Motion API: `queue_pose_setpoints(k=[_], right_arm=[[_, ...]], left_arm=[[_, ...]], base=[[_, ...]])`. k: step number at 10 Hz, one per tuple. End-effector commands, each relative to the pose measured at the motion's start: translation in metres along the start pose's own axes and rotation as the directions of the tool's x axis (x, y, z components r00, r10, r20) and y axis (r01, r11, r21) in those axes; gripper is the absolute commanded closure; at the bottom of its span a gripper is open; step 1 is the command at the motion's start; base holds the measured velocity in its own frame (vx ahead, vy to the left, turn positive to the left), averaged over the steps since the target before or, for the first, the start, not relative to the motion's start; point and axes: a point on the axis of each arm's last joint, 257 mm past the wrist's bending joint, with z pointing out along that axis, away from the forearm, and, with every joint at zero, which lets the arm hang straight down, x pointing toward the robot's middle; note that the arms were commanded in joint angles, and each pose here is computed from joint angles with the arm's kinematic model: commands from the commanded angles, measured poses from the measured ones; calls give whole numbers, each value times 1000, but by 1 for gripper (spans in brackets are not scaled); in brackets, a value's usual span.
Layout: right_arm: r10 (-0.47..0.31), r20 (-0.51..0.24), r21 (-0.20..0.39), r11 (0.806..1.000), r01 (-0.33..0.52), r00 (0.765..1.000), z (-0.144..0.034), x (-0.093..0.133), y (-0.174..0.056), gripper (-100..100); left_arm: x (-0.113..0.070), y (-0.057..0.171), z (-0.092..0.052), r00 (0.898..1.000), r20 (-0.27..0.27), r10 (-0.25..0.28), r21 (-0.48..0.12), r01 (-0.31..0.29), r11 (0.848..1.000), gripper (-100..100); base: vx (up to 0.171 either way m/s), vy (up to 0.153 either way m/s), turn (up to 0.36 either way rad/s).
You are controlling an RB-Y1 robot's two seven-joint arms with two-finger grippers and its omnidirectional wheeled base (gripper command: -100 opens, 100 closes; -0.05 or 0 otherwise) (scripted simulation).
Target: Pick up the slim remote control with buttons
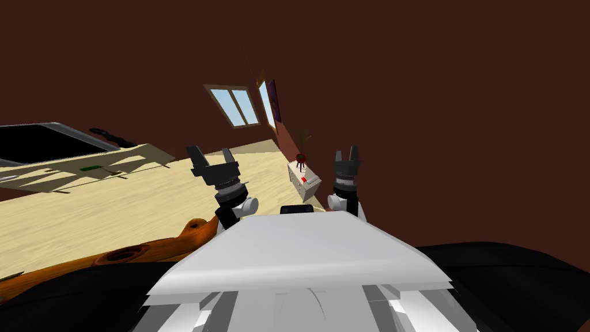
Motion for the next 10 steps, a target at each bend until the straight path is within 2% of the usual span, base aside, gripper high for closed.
queue_pose_setpoints(k=[1,3,5,6,8,9,10], right_arm=[[-36,-43,40,998,37,998,-9,5,-14,-100],[-80,-97,94,992,89,992,-24,9,-34,-100],[-132,-167,161,974,159,977,-46,14,-60,-100],[-132,-167,161,974,159,977,-46,14,-60,-100],[-182,-254,235,941,243,950,-77,17,-92,-100],[-182,-254,235,941,243,950,-77,16,-92,-100],[-205,-302,261,921,288,931,-93,18,-105,-100]], left_arm=[[0,0,0,1000,0,0,0,0,1000,0],[0,0,0,1000,0,0,0,0,1000,0],[0,0,0,1000,0,0,0,0,1000,0],[0,0,0,1000,0,0,0,0,1000,0],[0,0,0,1000,0,0,0,0,1000,0],[0,0,0,1000,0,0,0,0,1000,0],[0,0,0,1000,0,0,0,0,1000,0]], base=[[-47,-28,77],[-123,-25,122],[-128,-31,163],[-87,-13,57],[-99,-7,184],[-89,-16,123],[-80,-10,212]])
